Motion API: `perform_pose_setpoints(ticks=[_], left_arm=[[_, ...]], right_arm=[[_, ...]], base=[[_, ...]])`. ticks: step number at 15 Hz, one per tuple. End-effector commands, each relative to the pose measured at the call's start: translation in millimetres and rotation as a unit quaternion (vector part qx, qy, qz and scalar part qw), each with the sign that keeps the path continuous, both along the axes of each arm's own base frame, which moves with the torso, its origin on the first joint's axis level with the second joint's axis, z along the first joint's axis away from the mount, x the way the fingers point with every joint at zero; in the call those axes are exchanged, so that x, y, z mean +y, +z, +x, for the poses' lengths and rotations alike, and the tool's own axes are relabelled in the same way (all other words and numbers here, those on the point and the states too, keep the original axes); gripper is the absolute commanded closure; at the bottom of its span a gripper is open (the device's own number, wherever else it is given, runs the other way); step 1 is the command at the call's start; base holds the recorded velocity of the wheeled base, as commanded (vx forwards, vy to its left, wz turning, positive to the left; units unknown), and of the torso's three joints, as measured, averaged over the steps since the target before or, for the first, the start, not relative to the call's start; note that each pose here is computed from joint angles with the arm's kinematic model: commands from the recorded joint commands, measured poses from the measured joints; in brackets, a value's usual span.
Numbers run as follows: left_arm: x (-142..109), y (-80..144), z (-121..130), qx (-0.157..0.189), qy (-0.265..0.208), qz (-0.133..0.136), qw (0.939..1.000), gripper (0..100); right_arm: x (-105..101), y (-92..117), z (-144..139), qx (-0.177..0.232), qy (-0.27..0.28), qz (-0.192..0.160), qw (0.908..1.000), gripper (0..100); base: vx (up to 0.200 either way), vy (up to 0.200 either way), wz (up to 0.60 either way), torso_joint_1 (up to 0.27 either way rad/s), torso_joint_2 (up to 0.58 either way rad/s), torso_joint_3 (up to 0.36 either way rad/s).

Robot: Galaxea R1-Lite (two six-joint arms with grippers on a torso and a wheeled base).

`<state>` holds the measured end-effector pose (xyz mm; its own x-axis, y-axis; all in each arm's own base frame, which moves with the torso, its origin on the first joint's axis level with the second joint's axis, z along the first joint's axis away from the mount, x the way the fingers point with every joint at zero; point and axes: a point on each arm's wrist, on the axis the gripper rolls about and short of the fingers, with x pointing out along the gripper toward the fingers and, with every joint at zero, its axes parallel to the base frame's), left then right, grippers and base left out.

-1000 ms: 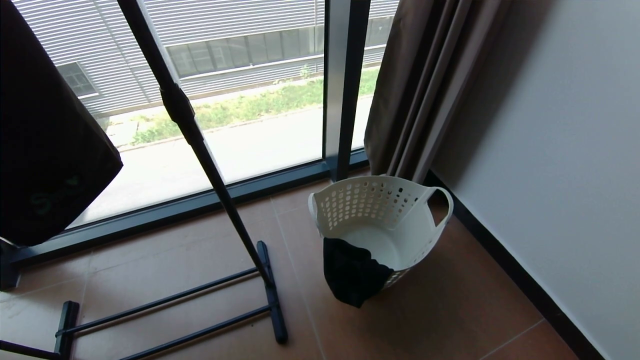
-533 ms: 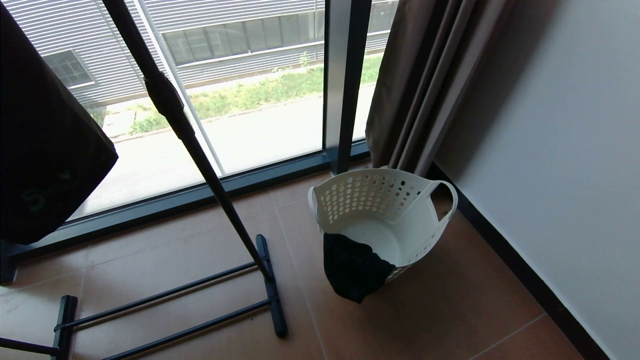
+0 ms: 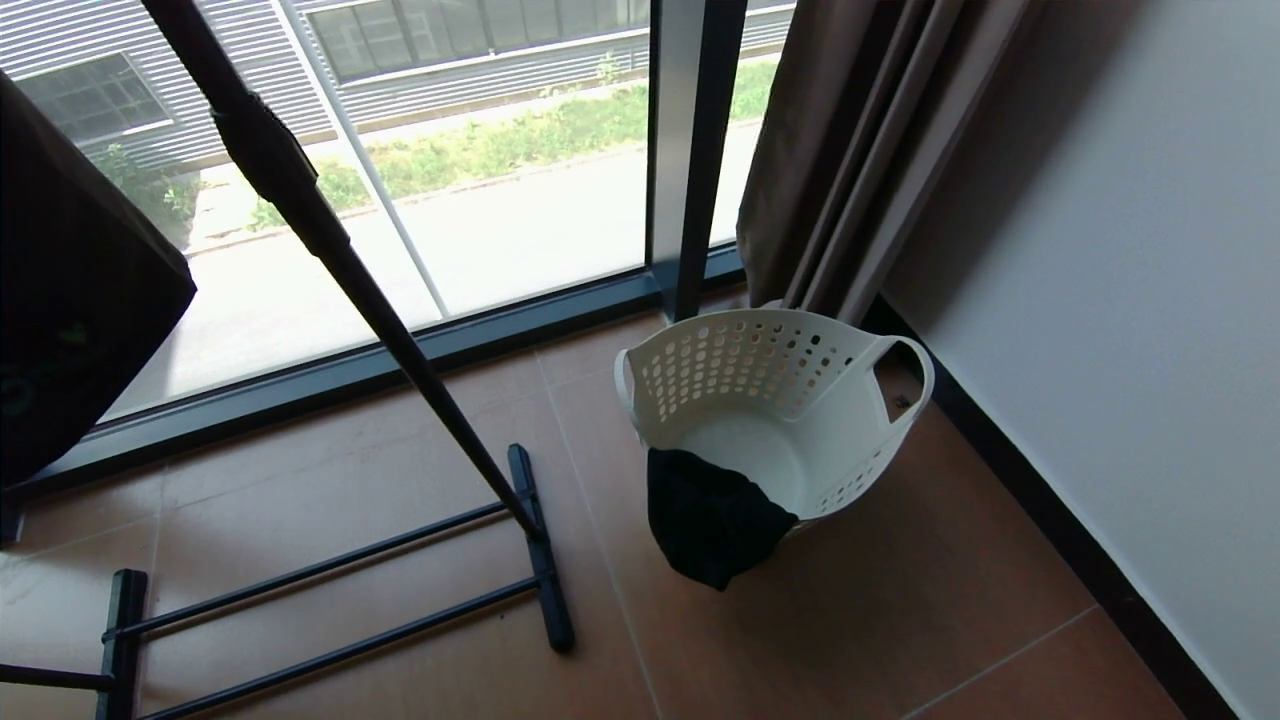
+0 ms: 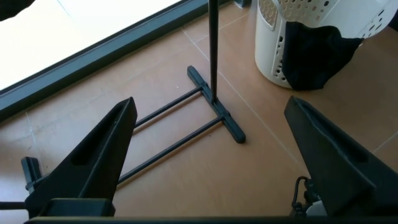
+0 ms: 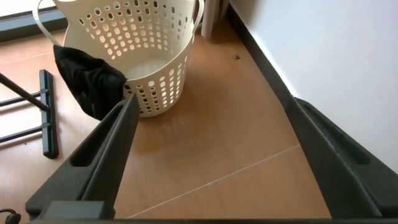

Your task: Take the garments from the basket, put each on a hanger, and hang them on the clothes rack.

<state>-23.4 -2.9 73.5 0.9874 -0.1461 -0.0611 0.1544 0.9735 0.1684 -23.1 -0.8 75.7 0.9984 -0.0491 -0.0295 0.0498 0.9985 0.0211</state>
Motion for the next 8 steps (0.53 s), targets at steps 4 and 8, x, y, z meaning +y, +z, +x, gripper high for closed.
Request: perform_pose_setpoints(ticks=[4, 8], left_arm=[[-0.1, 0.3, -0.3, 0.002, -0.001, -0.026, 0.9997, 0], [0.0, 0.3, -0.3, 0.004, 0.001, -0.037, 0.9993, 0]], right_arm=[[2.6, 29.2, 24.9, 0.105, 0.103, -0.014, 0.9890, 0], [29.4, 81.8, 113.8, 0.218, 0.216, -0.051, 0.9504, 0]], base=[[0.000, 0.000, 0.00, 0.003, 0.00, -0.098], [0.000, 0.000, 0.00, 0.000, 0.00, 0.000]])
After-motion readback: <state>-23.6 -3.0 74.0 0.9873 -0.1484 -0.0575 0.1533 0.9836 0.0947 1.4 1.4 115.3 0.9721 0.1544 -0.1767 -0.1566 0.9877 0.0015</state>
